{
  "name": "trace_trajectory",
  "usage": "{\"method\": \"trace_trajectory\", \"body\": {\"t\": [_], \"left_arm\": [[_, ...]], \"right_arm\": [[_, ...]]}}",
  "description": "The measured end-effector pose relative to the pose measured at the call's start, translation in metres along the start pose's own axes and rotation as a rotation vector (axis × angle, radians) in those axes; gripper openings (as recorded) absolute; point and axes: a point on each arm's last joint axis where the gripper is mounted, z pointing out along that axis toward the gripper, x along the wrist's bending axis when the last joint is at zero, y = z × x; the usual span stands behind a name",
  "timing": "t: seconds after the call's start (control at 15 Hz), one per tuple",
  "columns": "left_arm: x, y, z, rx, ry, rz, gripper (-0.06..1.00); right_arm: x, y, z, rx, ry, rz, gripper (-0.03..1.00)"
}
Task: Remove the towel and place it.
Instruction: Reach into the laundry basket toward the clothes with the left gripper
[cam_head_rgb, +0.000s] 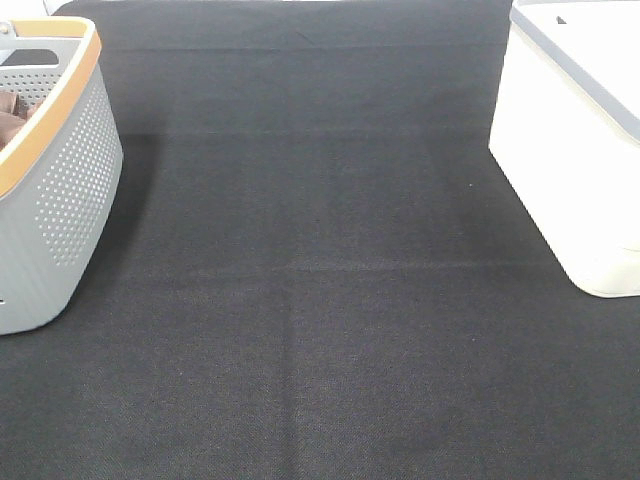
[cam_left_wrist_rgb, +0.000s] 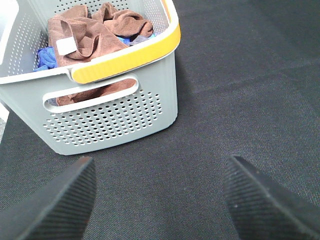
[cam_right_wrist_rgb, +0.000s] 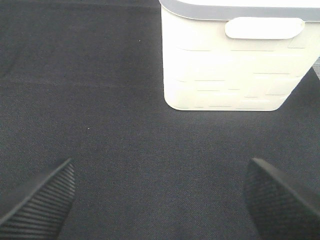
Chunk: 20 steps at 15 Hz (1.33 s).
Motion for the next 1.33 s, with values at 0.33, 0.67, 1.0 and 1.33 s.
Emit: {"method": "trace_trajectory", "body": {"t": [0.33, 0.67, 1.0, 1.33], "left_arm": [[0.000, 0.000, 0.000, 0.000, 0.000, 0.000, 0.69], [0.001, 0.000, 0.000, 0.002, 0.011, 0.006, 0.69], [0.007, 0.018, -0.003, -0.153, 0.074, 0.028, 0.69], [0.017, 0.061, 0.015, -0.371, 0.118, -0.031, 0.69]], "right_arm": [[0.000, 0.000, 0.000, 0.000, 0.000, 0.000, 0.86], [0.000, 0.000, 0.000, 0.000, 0.000, 0.000, 0.86], [-0.002, 0.000, 0.000, 0.002, -0.017, -0.009, 0.86], [-0.002, 0.000, 0.000, 0.005, -0.019, -0.010, 0.86]]}}
